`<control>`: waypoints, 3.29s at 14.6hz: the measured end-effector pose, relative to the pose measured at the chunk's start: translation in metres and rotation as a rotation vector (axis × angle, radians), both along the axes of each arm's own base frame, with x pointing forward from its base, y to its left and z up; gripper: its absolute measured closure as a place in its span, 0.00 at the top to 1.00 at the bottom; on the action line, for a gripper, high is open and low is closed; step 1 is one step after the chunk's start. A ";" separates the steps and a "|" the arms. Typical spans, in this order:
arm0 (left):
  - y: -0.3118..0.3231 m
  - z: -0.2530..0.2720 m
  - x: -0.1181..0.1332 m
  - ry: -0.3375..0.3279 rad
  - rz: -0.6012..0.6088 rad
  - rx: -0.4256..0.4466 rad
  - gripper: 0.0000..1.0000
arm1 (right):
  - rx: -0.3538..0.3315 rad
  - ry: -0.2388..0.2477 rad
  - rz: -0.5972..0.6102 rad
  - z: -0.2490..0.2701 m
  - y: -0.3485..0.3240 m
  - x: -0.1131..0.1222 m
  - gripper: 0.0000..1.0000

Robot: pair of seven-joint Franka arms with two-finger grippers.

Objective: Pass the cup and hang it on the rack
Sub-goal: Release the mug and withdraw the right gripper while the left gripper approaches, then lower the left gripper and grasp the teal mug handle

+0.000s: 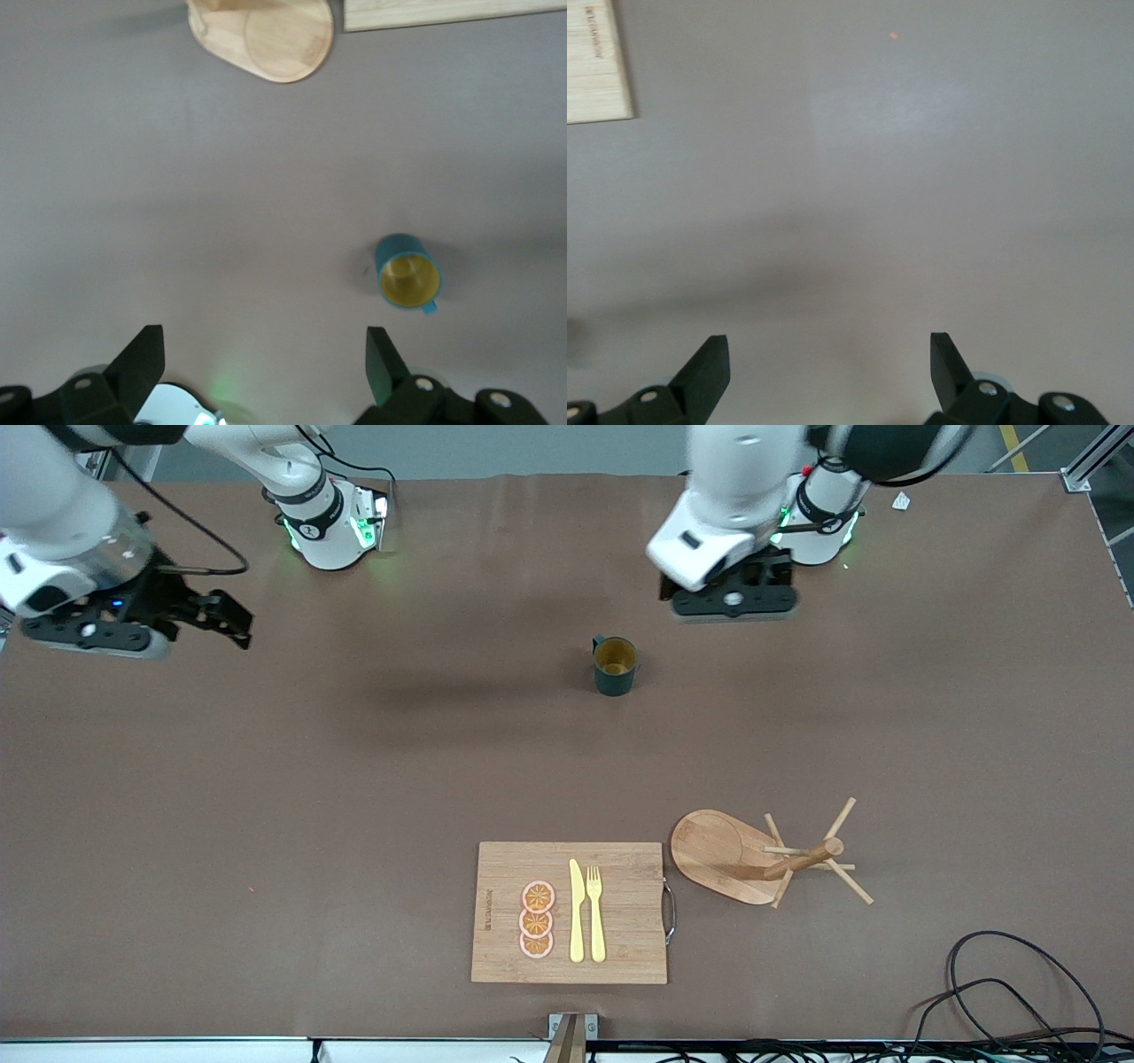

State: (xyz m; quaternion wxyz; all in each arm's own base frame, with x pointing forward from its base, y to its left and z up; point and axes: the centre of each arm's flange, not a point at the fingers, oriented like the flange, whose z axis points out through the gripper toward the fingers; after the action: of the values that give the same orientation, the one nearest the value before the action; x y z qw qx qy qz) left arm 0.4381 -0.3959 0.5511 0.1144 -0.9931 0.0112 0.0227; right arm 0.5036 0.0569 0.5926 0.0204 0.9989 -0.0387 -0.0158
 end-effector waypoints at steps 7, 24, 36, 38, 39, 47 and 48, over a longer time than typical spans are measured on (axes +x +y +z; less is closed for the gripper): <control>-0.141 -0.140 -0.102 -0.245 0.265 0.189 1.00 | 0.000 -0.058 0.060 0.016 -0.015 0.006 1.00; -0.168 -0.389 -0.260 -0.969 0.510 0.110 0.97 | -0.005 -0.087 0.106 0.024 -0.035 0.012 1.00; -0.170 -0.407 -0.264 -1.017 0.476 0.079 0.65 | -0.005 -0.066 0.094 0.022 -0.041 0.010 1.00; -0.174 -0.403 -0.261 -1.017 0.485 0.069 0.54 | -0.004 -0.059 0.077 0.022 -0.053 0.010 1.00; -0.176 -0.401 -0.260 -1.018 0.491 0.064 0.54 | -0.004 -0.059 0.079 0.022 -0.058 0.010 1.00; -0.178 -0.398 -0.245 -1.030 0.529 0.059 0.43 | 0.044 -0.065 0.088 0.025 -0.064 0.010 1.00; -0.178 -0.398 -0.245 -1.030 0.532 0.059 0.43 | 0.046 -0.066 0.088 0.026 -0.064 0.010 1.00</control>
State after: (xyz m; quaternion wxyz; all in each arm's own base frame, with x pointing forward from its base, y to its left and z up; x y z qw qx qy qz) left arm 0.1935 -0.5739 0.1529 0.1229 -0.8411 -0.2964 -0.4354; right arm 0.5135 -0.0070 0.6181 -0.0032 0.9998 0.0052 0.0170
